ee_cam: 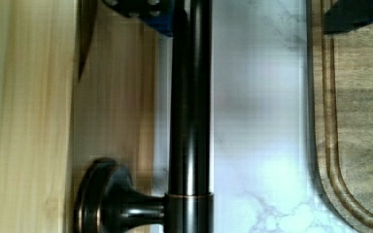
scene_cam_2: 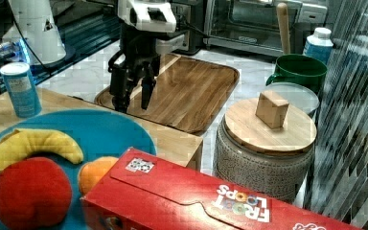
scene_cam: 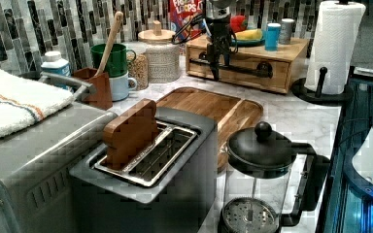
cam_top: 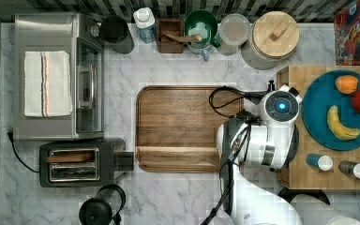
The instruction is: Open the drawer.
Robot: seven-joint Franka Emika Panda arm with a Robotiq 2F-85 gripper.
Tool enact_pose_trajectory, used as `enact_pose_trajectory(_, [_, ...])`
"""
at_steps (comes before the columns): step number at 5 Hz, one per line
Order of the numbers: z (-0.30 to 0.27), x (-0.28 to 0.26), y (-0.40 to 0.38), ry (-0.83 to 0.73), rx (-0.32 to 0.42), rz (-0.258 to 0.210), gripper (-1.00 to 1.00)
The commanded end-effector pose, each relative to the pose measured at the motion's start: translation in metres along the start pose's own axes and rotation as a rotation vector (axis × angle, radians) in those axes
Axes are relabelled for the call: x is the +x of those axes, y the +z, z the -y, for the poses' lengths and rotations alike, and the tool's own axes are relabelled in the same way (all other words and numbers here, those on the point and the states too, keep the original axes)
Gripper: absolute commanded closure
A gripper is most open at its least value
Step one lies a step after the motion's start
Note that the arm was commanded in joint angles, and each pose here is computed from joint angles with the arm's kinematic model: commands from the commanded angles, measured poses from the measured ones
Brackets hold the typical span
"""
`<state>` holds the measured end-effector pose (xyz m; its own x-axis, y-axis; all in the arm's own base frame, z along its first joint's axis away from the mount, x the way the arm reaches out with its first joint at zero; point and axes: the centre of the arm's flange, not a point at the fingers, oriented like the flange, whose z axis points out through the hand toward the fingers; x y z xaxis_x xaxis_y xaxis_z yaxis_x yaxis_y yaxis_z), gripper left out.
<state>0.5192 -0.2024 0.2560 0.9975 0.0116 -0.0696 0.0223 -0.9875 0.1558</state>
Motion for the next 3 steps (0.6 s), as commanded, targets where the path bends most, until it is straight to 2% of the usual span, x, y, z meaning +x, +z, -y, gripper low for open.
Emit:
enact_pose_trajectory(1, [0.168, 0.031, -0.018, -0.260, 0.137, 0.022, -1.00])
enact_pose_trajectory(2, [0.180, 0.028, -0.017, -0.223, 0.133, 0.005, -1.00])
enact_pose_trajectory(3, [0.205, 0.020, -0.028, -0.196, 0.159, 0.026, -1.00])
